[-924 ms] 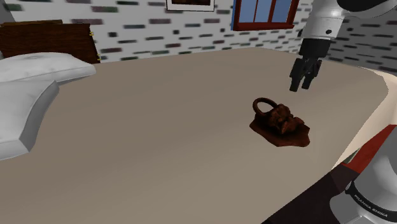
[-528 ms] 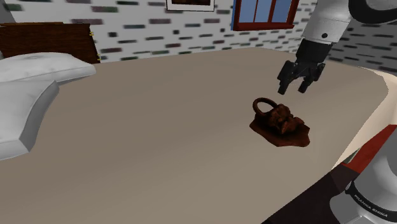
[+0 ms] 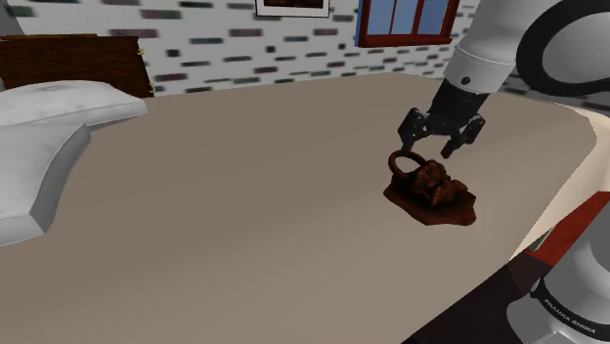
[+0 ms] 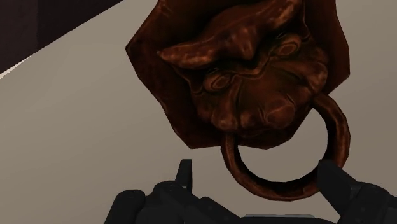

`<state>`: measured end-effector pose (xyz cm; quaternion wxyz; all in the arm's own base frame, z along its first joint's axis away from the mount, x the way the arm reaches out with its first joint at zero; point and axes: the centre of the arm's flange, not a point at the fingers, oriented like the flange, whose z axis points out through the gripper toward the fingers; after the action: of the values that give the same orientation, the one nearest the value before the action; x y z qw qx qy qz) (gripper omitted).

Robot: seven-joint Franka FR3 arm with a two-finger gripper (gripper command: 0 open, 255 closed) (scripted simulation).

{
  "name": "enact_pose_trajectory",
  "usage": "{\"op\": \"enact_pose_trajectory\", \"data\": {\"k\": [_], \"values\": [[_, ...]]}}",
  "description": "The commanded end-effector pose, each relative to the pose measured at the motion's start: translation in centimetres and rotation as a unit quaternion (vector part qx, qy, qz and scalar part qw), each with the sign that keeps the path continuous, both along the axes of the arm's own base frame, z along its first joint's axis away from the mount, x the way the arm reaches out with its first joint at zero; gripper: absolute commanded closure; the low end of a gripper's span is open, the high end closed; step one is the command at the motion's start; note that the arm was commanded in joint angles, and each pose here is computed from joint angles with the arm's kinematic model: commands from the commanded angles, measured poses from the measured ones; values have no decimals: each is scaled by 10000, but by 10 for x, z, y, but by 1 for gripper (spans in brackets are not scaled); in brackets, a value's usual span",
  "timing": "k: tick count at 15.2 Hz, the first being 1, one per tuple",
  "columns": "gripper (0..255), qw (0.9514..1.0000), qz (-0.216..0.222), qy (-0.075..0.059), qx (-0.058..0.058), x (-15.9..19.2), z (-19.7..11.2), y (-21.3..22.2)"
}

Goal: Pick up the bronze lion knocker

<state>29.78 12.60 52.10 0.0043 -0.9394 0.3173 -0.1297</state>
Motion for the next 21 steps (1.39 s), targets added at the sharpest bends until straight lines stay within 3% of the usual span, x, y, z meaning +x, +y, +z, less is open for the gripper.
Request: {"op": "enact_pose_trajectory", "data": {"k": [1,5,6,15,21], "values": [[0,10000,-16,-9,-2,-1,-11,0],[0,10000,-16,-9,-2,-1,-19,0],[255,10000,-15,-9,-2,-1,-20,-1],[255,10000,-16,-9,-2,-1,-19,0],[255,10000,-16,-9,-2,-1,13,0]]}}
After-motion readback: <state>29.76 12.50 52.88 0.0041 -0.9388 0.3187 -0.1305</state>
